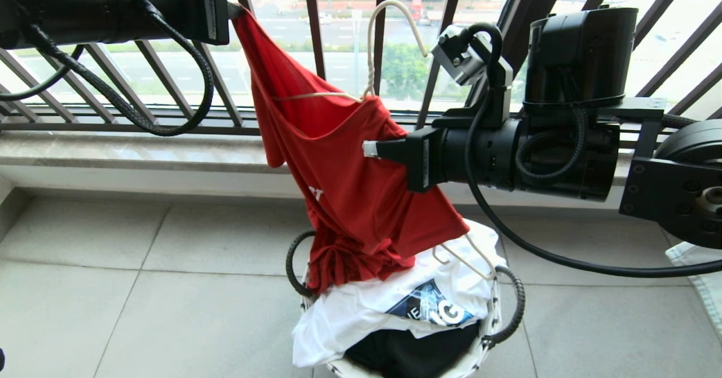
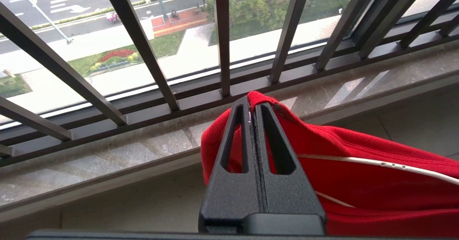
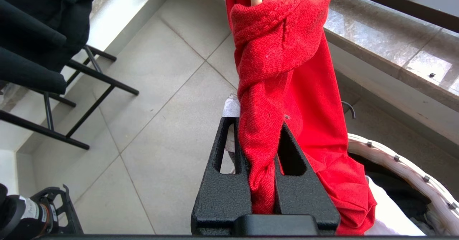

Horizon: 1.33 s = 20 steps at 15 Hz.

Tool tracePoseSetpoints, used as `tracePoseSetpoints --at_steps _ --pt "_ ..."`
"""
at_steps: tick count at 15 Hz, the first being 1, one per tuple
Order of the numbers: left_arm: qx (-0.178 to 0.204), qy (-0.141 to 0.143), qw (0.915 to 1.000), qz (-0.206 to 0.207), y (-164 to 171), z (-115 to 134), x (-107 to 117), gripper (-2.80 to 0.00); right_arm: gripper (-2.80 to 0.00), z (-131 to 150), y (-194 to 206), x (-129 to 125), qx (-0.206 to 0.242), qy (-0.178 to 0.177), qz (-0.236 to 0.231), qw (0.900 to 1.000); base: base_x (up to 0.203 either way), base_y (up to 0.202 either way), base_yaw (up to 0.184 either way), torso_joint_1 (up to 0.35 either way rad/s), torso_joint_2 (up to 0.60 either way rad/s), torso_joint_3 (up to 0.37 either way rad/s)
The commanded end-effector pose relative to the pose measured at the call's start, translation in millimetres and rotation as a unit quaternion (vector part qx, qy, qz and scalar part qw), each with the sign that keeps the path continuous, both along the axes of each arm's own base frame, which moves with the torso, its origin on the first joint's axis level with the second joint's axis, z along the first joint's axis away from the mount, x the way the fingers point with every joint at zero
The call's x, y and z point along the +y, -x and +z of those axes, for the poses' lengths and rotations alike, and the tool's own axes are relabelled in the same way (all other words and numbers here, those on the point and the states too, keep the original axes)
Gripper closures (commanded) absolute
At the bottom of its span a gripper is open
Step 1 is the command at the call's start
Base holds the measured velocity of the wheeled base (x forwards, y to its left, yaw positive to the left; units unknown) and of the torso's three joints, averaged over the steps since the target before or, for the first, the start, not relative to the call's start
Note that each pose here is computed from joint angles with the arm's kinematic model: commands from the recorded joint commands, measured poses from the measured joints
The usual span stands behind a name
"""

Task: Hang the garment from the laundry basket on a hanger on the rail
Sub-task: Hang the clothes on the clothes rack

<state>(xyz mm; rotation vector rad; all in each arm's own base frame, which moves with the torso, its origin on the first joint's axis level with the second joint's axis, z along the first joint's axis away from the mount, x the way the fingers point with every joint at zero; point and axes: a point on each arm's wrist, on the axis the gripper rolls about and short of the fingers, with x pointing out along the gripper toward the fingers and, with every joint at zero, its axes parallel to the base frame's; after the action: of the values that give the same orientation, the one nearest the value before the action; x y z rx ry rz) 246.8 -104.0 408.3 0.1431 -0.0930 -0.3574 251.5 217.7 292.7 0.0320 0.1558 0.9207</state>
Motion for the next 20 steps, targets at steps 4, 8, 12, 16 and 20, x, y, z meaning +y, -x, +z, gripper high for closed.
tracePoseSetpoints --at_steps 4,8,12,16,20 --pt "0.065 0.041 0.9959 -0.048 5 3 -26 0.0 0.0 -5 -4 4 0.006 0.004 0.001 1.0 0.0 0.0 0.0 0.0 0.0 0.0" --pt "0.093 0.035 0.995 0.006 -7 0 -24 0.0 0.0 1 -3 -3 -0.002 -0.001 -0.005 1.0 0.0 0.0 0.0 0.0 0.0 0.0" --pt "0.044 0.014 0.9962 0.074 -22 7 10 0.0 0.0 0 -3 -3 -0.001 0.0 -0.005 1.0 0.0 0.0 0.0 0.0 0.0 0.0" --pt "0.028 0.001 0.9949 0.097 -26 10 22 0.0 0.0 1 -4 -4 -0.001 -0.001 -0.007 1.0 0.0 0.0 0.0 0.0 0.0 0.0" --pt "0.029 0.001 0.9952 0.094 -26 10 22 0.0 0.0 1 -5 -4 -0.002 -0.001 -0.009 1.0 0.0 0.0 0.0 0.0 0.0 0.0"
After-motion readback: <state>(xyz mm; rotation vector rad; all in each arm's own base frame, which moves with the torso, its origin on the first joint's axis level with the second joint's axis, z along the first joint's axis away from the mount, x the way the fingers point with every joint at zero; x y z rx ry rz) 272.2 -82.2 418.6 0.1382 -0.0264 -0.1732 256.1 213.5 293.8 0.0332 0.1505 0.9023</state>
